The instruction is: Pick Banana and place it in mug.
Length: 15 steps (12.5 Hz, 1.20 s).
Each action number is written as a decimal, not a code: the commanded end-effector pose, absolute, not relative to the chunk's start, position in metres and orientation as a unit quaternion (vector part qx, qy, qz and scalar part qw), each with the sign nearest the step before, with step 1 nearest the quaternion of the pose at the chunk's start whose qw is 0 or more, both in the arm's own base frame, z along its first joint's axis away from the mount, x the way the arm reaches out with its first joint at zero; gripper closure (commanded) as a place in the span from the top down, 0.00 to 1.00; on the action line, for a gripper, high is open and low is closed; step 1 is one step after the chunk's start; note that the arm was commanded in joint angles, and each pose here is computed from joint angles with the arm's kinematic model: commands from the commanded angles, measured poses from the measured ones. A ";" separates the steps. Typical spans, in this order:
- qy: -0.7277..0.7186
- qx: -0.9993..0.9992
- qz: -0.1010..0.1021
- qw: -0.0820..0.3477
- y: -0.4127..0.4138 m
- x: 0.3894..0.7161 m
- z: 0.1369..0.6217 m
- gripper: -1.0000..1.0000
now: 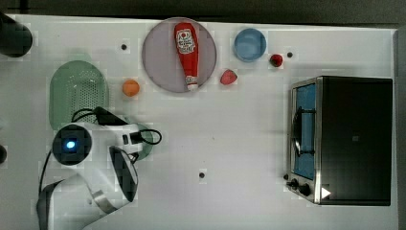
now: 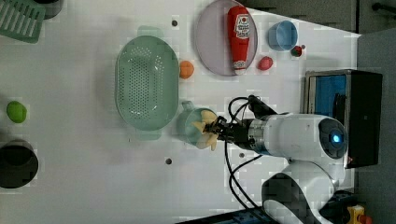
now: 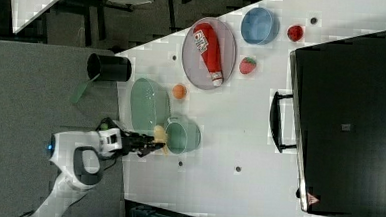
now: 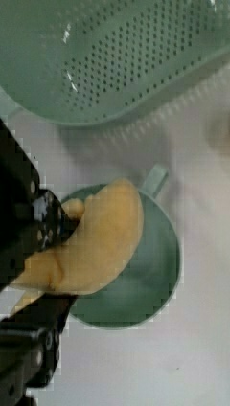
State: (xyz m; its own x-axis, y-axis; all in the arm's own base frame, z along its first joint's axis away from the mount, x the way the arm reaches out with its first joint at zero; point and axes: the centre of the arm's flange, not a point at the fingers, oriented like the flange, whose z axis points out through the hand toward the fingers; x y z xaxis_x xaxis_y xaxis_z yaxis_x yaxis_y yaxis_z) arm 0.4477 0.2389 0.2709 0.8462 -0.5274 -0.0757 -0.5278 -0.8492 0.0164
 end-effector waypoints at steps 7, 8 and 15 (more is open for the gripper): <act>0.313 -0.949 -0.010 0.035 0.233 0.472 0.317 1.00; 0.323 -0.945 -0.021 0.036 0.223 0.480 0.335 1.00; 0.439 -0.898 -0.017 -0.002 0.069 0.502 0.513 1.00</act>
